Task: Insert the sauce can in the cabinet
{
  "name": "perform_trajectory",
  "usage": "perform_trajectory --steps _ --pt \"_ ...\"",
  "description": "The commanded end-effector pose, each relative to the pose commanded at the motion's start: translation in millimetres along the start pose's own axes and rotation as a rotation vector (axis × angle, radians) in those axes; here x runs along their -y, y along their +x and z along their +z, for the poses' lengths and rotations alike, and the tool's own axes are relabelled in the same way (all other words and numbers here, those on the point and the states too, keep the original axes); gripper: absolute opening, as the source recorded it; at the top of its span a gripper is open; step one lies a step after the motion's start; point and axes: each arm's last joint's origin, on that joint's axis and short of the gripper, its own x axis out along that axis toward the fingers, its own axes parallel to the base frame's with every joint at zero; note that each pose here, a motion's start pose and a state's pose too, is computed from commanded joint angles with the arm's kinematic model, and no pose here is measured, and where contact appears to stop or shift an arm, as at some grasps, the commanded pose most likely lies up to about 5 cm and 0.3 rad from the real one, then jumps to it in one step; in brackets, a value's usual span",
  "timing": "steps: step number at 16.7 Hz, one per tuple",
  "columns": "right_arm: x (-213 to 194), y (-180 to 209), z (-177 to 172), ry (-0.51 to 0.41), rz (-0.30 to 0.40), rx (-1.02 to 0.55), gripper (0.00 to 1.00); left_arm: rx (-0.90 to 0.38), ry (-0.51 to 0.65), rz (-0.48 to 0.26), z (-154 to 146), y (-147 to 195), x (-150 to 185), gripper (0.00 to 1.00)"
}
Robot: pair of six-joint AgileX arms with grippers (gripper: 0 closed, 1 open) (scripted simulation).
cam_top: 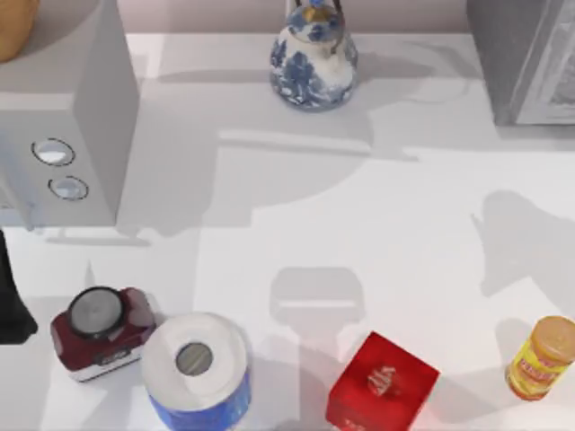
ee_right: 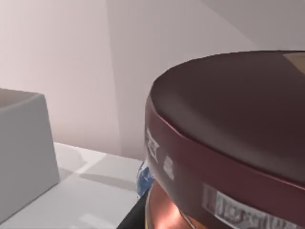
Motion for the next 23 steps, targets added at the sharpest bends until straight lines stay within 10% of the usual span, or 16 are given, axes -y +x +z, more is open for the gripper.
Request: perform_trajectory --steps 9,18,23 --pt "-6 -57 -75 -0.060 -0.447 -0.018 0.00 0.000 0.000 0.000 0 0 0 1.00" --pt "-6 -59 -80 -0.065 -0.478 -0.020 0.00 0.000 0.000 0.000 0 0 0 1.00" --pt "-12 -57 -29 -0.067 -0.475 -0.005 0.00 0.000 0.000 0.000 0 0 0 1.00"
